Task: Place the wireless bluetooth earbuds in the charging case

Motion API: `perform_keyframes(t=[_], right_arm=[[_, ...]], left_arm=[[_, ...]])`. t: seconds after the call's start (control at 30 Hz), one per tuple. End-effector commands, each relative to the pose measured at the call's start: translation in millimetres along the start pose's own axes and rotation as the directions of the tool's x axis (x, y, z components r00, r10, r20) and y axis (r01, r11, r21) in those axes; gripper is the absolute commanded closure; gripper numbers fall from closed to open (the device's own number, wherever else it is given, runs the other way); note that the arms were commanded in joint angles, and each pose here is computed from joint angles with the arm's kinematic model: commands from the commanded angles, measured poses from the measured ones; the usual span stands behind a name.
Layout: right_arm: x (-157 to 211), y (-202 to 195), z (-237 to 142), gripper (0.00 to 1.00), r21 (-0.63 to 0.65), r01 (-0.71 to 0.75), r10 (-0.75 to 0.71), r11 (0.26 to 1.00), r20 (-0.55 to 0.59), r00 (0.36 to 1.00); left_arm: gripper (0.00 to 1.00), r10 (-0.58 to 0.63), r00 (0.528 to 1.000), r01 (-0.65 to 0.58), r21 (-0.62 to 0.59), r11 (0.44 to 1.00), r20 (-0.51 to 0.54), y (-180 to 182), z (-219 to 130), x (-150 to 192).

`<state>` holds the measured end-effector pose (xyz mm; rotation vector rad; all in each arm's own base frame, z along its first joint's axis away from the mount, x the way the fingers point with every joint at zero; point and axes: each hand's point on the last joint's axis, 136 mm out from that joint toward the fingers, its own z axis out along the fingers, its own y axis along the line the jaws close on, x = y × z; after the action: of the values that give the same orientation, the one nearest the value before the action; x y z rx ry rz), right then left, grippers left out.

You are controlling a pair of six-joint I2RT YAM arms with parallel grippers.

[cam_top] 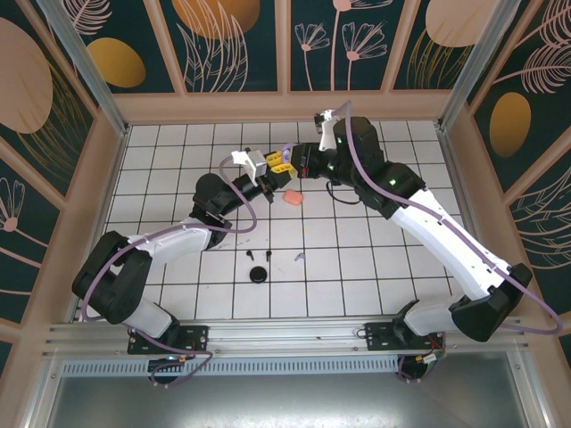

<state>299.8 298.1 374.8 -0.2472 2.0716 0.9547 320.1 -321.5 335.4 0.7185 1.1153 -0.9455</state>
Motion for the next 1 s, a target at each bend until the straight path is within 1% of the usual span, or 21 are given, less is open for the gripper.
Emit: perform_keyframes(t=[0.0,0.03,0.13,0.2,0.27,0.37,0.57,0.9,0.97], right_arm=[[-25.2,11.1,-18.2,1.00,-0.007,-0.007,0.007,1.000,0.099,0.995],[-27.2,9.4,-21.9,1.00,0.003,-0.010,0.010,1.000,0.114,0.993],[-30.2,7.5,-30.2,0.88,0.014,-0.017,0.015,1.000,0.141,0.990],[-29.2,8.4,-30.6,0.83,0.008,-0.017,0.016,1.000,0.136,0.991],[-26.5,9.4,-27.4,0.75,0.002,-0.009,0.009,1.000,0.123,0.992],[-21.4,9.9,-21.0,0.69,0.000,0.013,-0.013,1.000,0.096,0.995],[-7.9,12.4,-1.4,0.68,-0.002,0.082,-0.082,0.997,0.016,0.996],[-1.8,7.1,13.2,0.68,0.019,0.118,-0.117,0.993,-0.012,0.993],[-0.8,4.7,16.0,0.69,0.029,0.125,-0.125,0.992,-0.016,0.992]], left_arm=[[1.00,0.024,0.998,-0.025,0.016,1.000,0.050,-6.9,-2.5,-17.7],[1.00,0.024,0.998,-0.025,0.014,1.000,0.050,-7.0,-2.8,-17.7],[1.00,0.025,0.999,-0.026,0.012,1.000,0.049,-6.9,-3.3,-17.2],[1.00,0.027,0.998,-0.028,0.013,1.000,0.050,-7.4,-3.7,-17.6],[1.00,0.027,0.998,-0.028,0.011,1.000,0.050,-7.1,-3.9,-17.2],[1.00,0.029,0.998,-0.029,0.013,0.999,0.052,-7.6,-4.1,-18.6],[1.00,0.037,0.998,-0.038,0.023,0.999,0.056,-9.9,-4.0,-22.3],[1.00,0.046,0.997,-0.047,0.028,0.998,0.056,-11.0,-4.0,-25.2],[1.00,0.045,0.997,-0.047,0.030,0.998,0.055,-11.2,-4.1,-24.9]])
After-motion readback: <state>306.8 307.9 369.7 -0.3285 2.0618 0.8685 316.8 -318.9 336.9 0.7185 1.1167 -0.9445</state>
